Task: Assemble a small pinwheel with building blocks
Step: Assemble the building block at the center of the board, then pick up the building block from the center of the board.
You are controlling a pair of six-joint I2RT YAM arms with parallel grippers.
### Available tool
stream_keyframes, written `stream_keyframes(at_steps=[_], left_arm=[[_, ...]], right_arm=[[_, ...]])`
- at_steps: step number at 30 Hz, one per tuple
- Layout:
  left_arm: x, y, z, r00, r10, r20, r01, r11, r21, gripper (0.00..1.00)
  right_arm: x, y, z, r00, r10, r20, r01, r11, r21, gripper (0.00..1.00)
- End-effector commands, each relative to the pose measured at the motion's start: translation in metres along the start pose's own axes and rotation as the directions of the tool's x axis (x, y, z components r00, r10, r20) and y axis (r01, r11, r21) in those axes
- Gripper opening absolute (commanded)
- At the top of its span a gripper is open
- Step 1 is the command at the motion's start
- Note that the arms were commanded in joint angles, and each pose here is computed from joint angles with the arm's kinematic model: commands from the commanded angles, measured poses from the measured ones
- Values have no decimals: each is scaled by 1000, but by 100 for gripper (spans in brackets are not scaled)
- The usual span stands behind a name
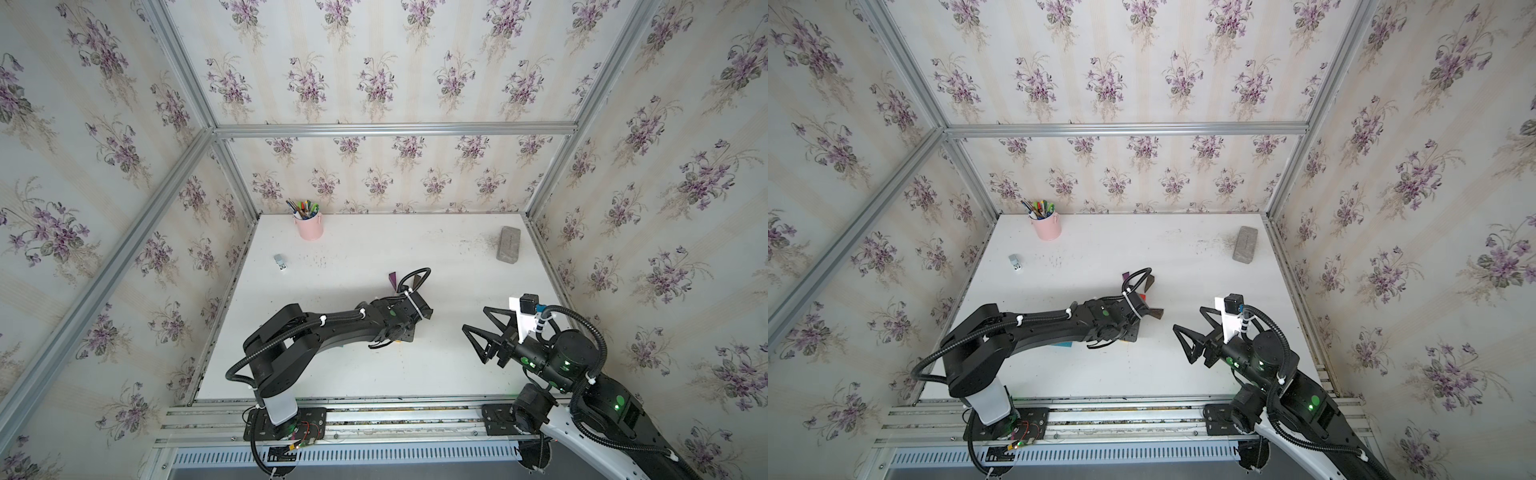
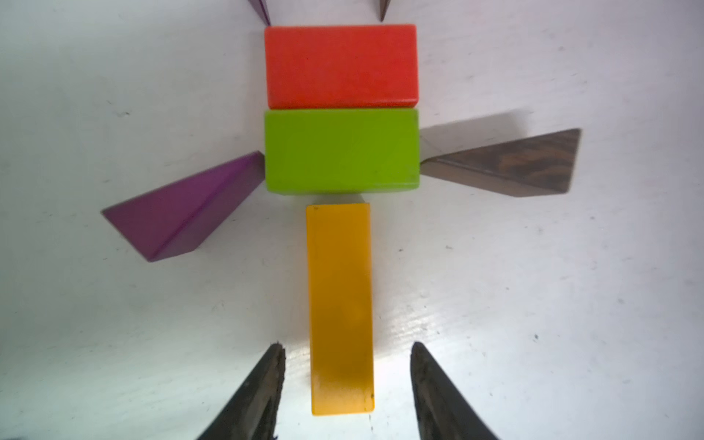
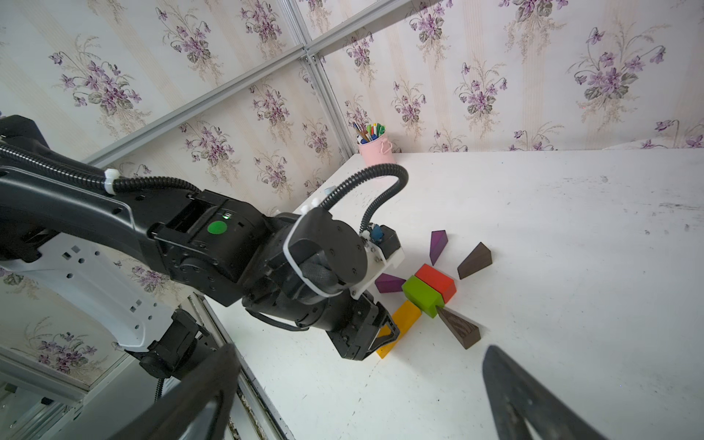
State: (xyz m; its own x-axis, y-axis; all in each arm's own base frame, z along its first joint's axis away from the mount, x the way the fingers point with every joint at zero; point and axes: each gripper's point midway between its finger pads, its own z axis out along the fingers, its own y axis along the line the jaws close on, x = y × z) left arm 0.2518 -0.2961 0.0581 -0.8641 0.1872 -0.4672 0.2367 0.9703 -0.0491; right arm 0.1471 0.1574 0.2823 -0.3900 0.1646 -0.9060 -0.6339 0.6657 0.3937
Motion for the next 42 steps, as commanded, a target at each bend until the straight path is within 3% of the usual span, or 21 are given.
stream_keyframes(at_steps=[1,6,12,15,19,23,25,28,29,30,32,37,40,42], left_arm=[[-7,8,-17,998,-10,56,11,1000,-6,54],[-1,42,-53,986,-77,144,80,997,-11,54],[14,123,-104,932,-214,293,257,959,-119,74],[28,161,-115,882,-326,340,387,913,-130,99],[45,195,-118,825,-424,373,508,846,-164,100],[51,207,-116,746,-516,421,612,781,-128,100],[54,208,-112,682,-593,429,680,729,-74,100],[60,207,-101,539,-727,425,788,614,51,99],[66,208,-96,475,-777,413,829,552,86,98],[68,209,-93,437,-806,400,853,512,99,98],[74,212,-89,406,-831,379,884,462,65,97],[66,199,-84,417,-848,327,903,428,-43,97],[71,196,-78,435,-855,284,899,391,-198,98],[75,190,-75,426,-868,256,895,362,-261,97]], right_arm=[[-5,3,-1,1000,-7,17,7,1000,-11,100],[-2,5,2,1000,-14,-2,14,1000,-23,100],[14,20,15,995,-49,-89,38,992,-120,99],[34,36,25,979,-79,-186,35,973,-229,99],[53,47,34,957,-97,-274,9,952,-307,98],[53,48,33,959,-96,-265,7,949,-316,98],[50,48,32,964,-93,-248,10,948,-317,98],[49,47,31,968,-88,-235,11,950,-312,99],[49,47,31,968,-85,-235,8,951,-310,99],[50,46,32,968,-83,-238,6,952,-307,99],[51,45,32,967,-83,-242,5,953,-304,99],[49,44,32,969,-82,-232,10,955,-296,99],[48,44,31,971,-80,-226,11,956,-293,99],[46,44,30,973,-80,-218,12,956,-295,99]])
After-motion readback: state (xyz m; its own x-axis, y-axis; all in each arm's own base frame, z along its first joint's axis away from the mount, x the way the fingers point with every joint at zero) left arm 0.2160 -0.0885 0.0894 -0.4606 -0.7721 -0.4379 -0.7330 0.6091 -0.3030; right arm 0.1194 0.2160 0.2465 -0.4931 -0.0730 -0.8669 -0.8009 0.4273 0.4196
